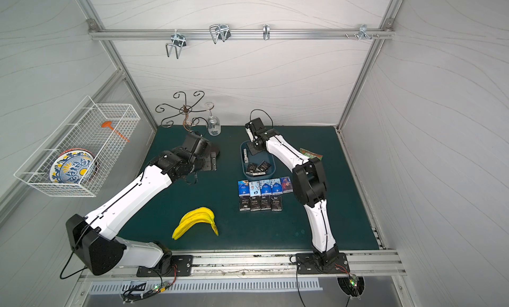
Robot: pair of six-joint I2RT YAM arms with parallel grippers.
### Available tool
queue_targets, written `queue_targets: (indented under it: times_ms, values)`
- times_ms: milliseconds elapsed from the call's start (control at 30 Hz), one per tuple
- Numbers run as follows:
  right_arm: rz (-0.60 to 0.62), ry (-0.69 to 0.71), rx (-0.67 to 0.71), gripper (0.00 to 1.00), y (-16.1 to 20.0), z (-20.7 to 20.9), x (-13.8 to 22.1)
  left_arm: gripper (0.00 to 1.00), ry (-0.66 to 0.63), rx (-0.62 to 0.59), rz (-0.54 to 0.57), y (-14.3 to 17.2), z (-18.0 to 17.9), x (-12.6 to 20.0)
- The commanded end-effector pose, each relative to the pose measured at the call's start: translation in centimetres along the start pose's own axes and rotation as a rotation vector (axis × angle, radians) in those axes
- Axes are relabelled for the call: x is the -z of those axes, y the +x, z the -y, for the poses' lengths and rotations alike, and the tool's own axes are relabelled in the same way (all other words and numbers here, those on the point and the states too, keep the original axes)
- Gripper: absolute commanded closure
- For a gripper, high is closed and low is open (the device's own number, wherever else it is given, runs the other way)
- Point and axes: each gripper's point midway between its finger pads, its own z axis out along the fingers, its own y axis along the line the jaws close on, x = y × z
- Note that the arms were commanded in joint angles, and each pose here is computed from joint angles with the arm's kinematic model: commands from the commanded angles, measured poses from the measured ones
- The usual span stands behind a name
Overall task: Take the pocket tissues out of the storage box
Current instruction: Pick up the pocket tissues from the storage box, then place the pocket tissues at the center of the board.
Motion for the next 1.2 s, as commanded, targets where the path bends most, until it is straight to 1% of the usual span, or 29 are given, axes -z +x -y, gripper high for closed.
queue_targets:
  times_ms: [0, 100, 167, 267, 367, 533, 633, 733, 900, 1067, 1167]
  values:
    - [-0.003, -0.039, -0.091, 0.84, 0.7, 0.2, 4.5, 0.12, 0.009, 0.017, 0.055, -2.0, 0.2, 0.8]
    - [-0.057, -0.004, -0.154, 0.84, 3.9, 1.4, 6.7, 0.12, 0.007, 0.015, 0.053, -1.9, 0.2, 0.7]
    - [-0.097, 0.008, -0.217, 0.84, 6.8, 2.1, 8.2, 0.13, 0.010, 0.013, 0.052, -1.9, 0.3, 0.7]
    - [-0.125, 0.025, -0.310, 0.84, 10.9, 2.7, 10.3, 0.13, 0.014, 0.014, 0.056, -1.9, 0.3, 0.8]
    - [-0.153, 0.047, -0.364, 0.83, 15.2, 2.7, 11.9, 0.13, 0.026, 0.018, 0.055, -1.9, 0.4, 1.0]
    - [-0.221, 0.093, -0.436, 0.83, 21.9, 2.8, 13.8, 0.13, 0.036, 0.019, 0.060, -1.8, 0.3, 1.3]
    - [-0.242, 0.076, -0.483, 0.82, 24.7, 2.1, 14.1, 0.13, 0.040, 0.022, 0.061, -1.9, 0.4, 1.4]
    - [-0.264, 0.082, -0.520, 0.81, 26.8, 1.8, 13.8, 0.13, 0.050, 0.027, 0.059, -1.8, 0.6, 1.5]
    - [-0.304, 0.079, -0.549, 0.79, 29.2, 1.3, 12.3, 0.13, 0.058, 0.030, 0.059, -1.8, 0.6, 1.6]
    - [-0.329, 0.066, -0.562, 0.79, 30.2, 0.9, 10.6, 0.13, 0.055, 0.031, 0.065, -2.0, 0.5, 1.8]
    - [-0.328, 0.061, -0.565, 0.74, 30.2, 0.8, 10.1, 0.13, 0.054, 0.032, 0.066, -2.1, 0.5, 1.9]
